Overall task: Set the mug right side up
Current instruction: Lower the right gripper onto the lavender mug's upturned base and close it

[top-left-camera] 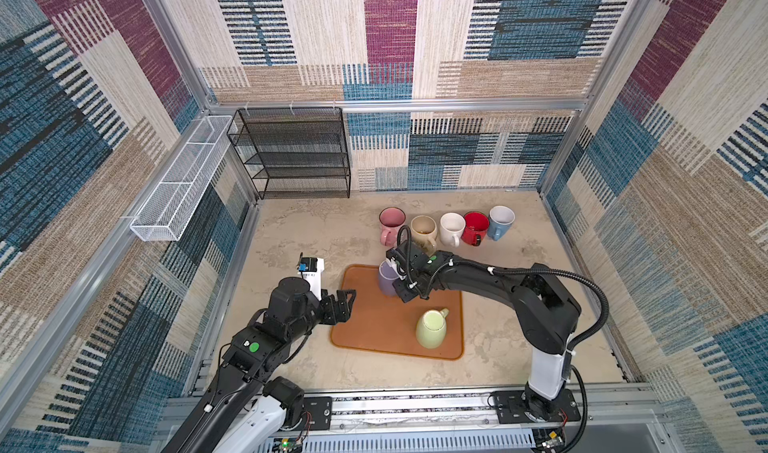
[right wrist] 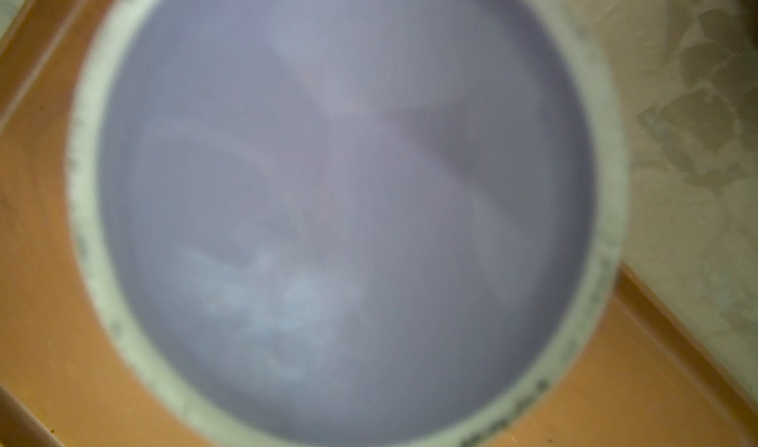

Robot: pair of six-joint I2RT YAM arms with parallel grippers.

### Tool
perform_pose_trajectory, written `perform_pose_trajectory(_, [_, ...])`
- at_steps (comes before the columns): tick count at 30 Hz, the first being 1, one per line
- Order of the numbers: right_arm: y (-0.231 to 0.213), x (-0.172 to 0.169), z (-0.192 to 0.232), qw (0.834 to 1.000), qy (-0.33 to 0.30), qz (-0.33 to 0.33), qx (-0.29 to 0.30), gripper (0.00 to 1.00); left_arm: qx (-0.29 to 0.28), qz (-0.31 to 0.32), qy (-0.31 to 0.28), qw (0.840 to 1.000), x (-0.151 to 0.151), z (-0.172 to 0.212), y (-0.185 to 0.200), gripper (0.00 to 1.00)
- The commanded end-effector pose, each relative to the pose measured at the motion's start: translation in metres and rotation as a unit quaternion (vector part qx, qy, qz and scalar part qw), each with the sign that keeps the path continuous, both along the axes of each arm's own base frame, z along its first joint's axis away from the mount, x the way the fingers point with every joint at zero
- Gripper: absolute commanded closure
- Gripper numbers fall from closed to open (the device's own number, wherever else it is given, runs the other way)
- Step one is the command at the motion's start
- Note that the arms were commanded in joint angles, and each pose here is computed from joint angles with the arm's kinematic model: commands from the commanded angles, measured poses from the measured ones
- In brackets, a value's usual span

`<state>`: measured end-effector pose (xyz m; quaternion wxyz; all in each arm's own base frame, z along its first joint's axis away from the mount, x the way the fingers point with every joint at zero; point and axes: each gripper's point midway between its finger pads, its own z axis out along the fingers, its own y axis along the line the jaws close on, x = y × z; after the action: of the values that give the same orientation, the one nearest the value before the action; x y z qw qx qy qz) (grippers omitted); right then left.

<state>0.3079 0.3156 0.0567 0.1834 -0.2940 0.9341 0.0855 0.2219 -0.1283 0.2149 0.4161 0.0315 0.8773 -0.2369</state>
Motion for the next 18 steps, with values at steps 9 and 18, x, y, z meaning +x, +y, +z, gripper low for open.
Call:
perform_pose_trajectory(9, [0.002,0.004,0.004,1.0,-0.006,-0.002,0.004,0.94,-0.009,0.001,-0.006,1.0,0.003,0.003,-0.002,0.1])
perform_pose_trajectory(18, [0.011,0.004,0.021,0.999,-0.019,0.005,0.039,1.0,-0.017,-0.001,-0.002,1.0,0.003,-0.001,-0.005,0.1])
